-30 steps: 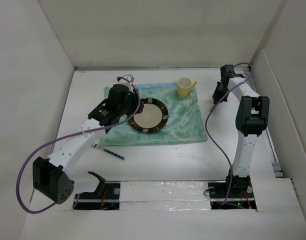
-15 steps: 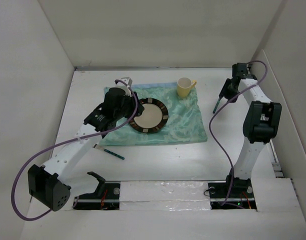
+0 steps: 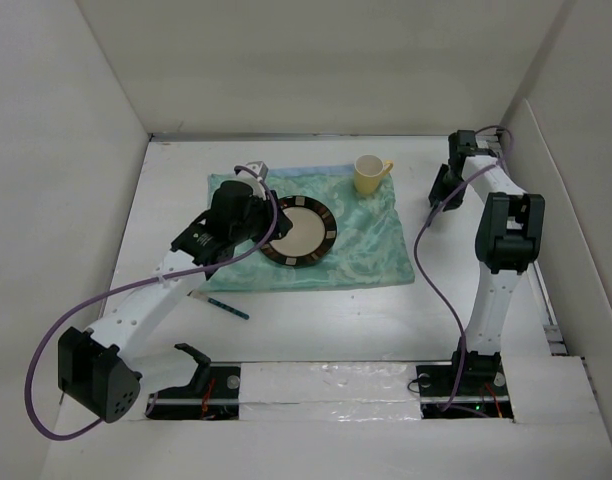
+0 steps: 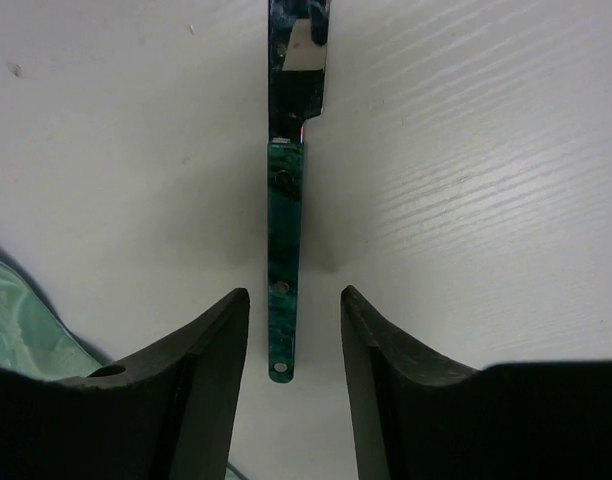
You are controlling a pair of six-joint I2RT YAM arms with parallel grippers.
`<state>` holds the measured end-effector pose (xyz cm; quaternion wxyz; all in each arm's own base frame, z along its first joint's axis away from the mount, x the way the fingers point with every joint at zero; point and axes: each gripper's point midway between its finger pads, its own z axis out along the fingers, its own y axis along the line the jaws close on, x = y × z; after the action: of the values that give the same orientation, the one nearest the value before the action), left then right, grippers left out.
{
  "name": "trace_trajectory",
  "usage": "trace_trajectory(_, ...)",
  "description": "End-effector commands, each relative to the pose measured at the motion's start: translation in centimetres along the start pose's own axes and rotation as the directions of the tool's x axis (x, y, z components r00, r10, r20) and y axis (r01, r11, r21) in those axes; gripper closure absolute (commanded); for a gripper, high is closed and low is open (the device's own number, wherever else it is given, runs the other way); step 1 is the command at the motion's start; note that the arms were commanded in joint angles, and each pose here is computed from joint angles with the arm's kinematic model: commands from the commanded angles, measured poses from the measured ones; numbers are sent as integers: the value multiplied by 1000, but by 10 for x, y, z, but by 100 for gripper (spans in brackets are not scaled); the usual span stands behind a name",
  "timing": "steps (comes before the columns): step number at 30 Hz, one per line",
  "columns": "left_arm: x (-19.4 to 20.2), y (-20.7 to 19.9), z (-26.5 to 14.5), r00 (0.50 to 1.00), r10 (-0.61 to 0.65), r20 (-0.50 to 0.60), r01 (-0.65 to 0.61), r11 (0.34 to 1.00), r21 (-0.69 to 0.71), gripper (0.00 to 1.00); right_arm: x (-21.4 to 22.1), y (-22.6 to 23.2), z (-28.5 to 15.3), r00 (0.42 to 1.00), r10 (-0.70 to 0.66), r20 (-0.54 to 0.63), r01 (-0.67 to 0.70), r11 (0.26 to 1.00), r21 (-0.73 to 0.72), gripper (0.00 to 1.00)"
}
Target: Set the dinner table for one person
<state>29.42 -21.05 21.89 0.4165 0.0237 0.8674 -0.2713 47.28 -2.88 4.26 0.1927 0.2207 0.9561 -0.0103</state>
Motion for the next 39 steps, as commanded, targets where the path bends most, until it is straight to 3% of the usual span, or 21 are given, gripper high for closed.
trace_trajectory(1, -5, -7, -4, 999, -11, 34, 9, 999, 39, 68, -14, 0, -5, 999, -2, 35, 0, 999, 39, 56)
trace_trajectory(3, -5, -4, -6, 999, -6, 39, 5, 1000, 24, 68, -3, -8, 7, 1000, -7, 1, 6, 997, 81, 61)
trace_trajectory(15, -8, -3, -6, 999, -3, 52, 2, 1000, 14, 68, 13, -8, 20, 997, -22, -72, 28, 997, 72, 67)
trace_trajectory(21, -5, -1, -8, 999, -11, 50, 10, 1000, 13, 68, -12, -2, -6, 999, -11, 42, 8, 998, 68, 67)
trace_trajectory(30, -9, -1, -11, 998, -11, 66, 10, 1000, 6, 68, 5, -10, 10, 999, -8, -51, 11, 998, 62, 64)
trace_trajectory(36, -10, 1, -12, 997, -6, 70, 6, 1000, -2, 68, 25, -15, 17, 995, -22, -99, 29, 997, 69, 75)
trace_trajectory(38, -11, 0, -13, 997, -6, 73, 6, 1000, 0, 68, 25, -21, 14, 995, -9, -96, 16, 997, 75, 96)
trace_trajectory(39, -11, 0, -13, 997, -5, 73, 5, 1000, -1, 68, 24, -22, 11, 996, -4, -84, 11, 997, 81, 100)
